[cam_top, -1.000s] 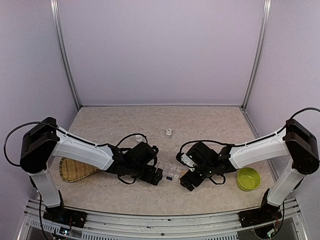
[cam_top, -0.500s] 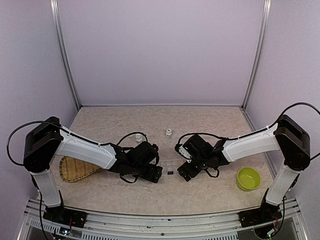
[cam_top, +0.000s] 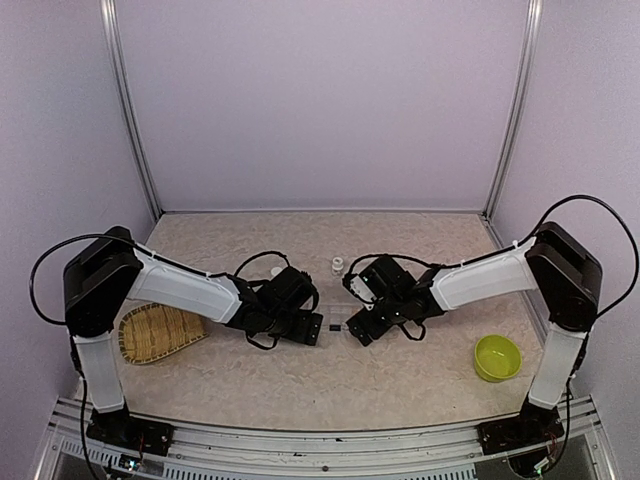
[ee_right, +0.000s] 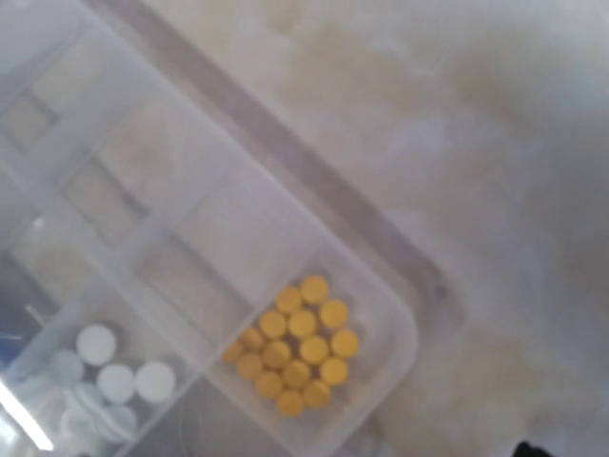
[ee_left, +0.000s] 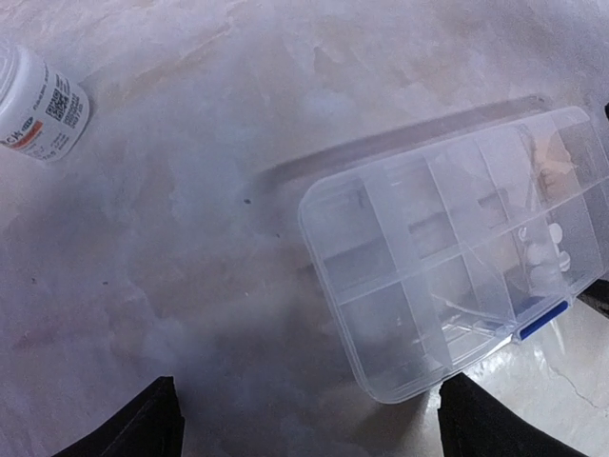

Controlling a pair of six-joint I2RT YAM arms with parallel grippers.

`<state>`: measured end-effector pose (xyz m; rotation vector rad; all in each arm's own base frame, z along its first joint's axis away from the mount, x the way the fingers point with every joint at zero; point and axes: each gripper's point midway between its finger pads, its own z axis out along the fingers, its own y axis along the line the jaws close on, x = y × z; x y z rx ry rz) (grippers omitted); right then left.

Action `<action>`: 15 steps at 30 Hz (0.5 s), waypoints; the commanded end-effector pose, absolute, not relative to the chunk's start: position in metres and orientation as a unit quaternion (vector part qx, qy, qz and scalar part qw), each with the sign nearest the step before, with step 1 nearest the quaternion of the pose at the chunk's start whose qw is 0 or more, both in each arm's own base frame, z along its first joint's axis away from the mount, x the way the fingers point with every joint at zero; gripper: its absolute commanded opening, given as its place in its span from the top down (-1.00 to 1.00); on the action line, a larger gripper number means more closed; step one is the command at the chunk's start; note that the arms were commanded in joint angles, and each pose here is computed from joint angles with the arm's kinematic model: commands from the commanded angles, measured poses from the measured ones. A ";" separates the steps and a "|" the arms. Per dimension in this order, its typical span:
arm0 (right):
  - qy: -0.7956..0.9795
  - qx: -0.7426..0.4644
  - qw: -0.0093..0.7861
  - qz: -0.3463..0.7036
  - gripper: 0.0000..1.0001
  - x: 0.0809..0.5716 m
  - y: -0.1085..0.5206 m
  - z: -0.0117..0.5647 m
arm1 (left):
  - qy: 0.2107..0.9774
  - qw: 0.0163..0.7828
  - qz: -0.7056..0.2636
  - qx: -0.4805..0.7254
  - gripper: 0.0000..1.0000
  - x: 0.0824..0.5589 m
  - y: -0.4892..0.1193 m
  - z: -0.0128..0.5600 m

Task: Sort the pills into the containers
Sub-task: Place the pill container at the center of the board.

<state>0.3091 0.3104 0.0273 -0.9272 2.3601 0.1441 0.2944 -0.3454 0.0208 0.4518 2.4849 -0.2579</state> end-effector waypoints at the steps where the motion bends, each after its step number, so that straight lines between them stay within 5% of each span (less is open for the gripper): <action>1: 0.889 -0.343 0.300 0.049 -0.89 0.324 0.309 0.025 | 0.934 0.306 -0.084 0.165 -0.80 0.313 -0.342 0.017; 15: 0.887 -0.341 0.308 0.044 -0.88 0.347 0.310 0.026 | 0.932 0.314 -0.081 0.161 -0.81 0.332 -0.343 0.016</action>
